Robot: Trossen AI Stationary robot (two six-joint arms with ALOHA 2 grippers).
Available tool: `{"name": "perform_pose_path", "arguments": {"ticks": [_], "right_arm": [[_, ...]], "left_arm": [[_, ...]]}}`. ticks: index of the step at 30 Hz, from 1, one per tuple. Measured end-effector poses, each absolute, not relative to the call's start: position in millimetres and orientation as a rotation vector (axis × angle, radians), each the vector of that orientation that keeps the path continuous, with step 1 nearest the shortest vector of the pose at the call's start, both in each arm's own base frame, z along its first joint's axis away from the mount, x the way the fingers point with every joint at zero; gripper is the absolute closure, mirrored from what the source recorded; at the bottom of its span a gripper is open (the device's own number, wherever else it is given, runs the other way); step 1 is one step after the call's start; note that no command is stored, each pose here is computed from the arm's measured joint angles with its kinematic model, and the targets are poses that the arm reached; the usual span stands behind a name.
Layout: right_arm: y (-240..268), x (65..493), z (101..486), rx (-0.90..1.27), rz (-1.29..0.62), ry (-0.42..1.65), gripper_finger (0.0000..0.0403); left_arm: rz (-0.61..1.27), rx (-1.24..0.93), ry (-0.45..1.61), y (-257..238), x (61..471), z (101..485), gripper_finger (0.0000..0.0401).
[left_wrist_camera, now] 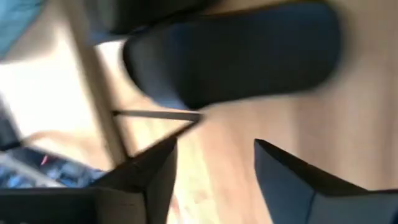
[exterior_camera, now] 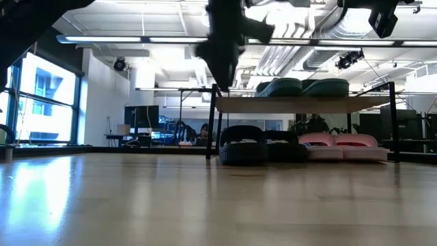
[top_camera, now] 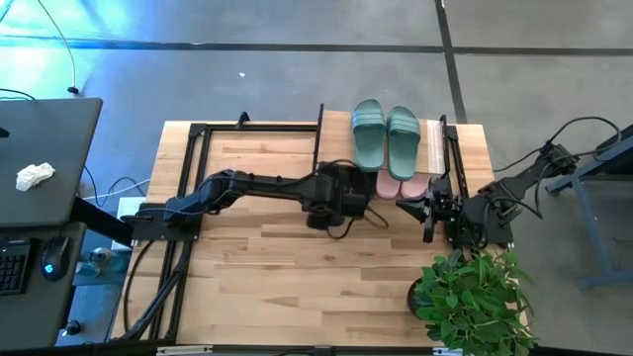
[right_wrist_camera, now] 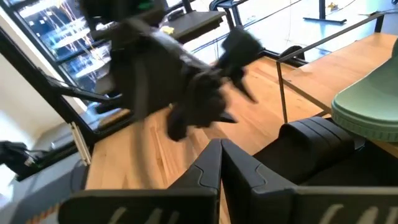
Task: Pick and place slides into the shelf
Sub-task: Put the black slides under the shelf
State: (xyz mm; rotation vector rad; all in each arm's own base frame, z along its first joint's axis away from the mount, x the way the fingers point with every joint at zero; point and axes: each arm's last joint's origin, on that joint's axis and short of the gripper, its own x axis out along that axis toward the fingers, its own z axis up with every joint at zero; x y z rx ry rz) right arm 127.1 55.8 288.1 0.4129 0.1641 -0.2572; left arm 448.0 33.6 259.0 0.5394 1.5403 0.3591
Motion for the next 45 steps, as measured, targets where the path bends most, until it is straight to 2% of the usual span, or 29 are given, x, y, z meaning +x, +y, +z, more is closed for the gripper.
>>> {"name": "perform_pose_path", "arguments": {"ticks": [4, 9, 11, 15, 19, 24, 29, 33, 38, 45], "right_arm": [[52, 120, 291, 0.460, -0.257, 0.143, 0.0402], [43, 106, 296, 0.512, -0.251, 0.110, 0.0402], [39, 101, 298, 0.531, -0.243, 0.088, 0.0402], [34, 93, 299, 0.558, -0.237, 0.075, 0.0402], [34, 91, 298, 0.566, -0.228, 0.092, 0.0402], [36, 94, 294, 0.550, -0.219, 0.134, 0.0402], [38, 97, 292, 0.538, -0.211, 0.157, 0.0402], [38, 96, 292, 0.538, -0.206, 0.160, 0.0402], [38, 96, 292, 0.527, -0.206, 0.161, 0.0402], [38, 96, 292, 0.520, -0.205, 0.160, 0.0402]], "left_arm": [[0.099, 0.510, 1.546, 4, 445, 271, 0.0260], [-0.175, 0.487, 1.409, -33, 447, 283, 0.0363], [-0.260, 0.487, 1.376, -45, 447, 285, 0.0390], [-0.363, 0.514, 1.285, -59, 451, 288, 0.0380], [-0.485, 0.470, 1.238, -64, 452, 288, 0.0397], [-0.617, 0.432, 1.144, -69, 459, 279, 0.0396], [-0.880, 0.324, 0.835, -80, 472, 287, 0.0398], [-1.032, 0.248, 0.665, -86, 478, 294, 0.0400], [-1.067, 0.247, 0.616, -85, 474, 304, 0.0401], [-0.981, 0.261, 0.702, -59, 453, 328, 0.0401]]}}
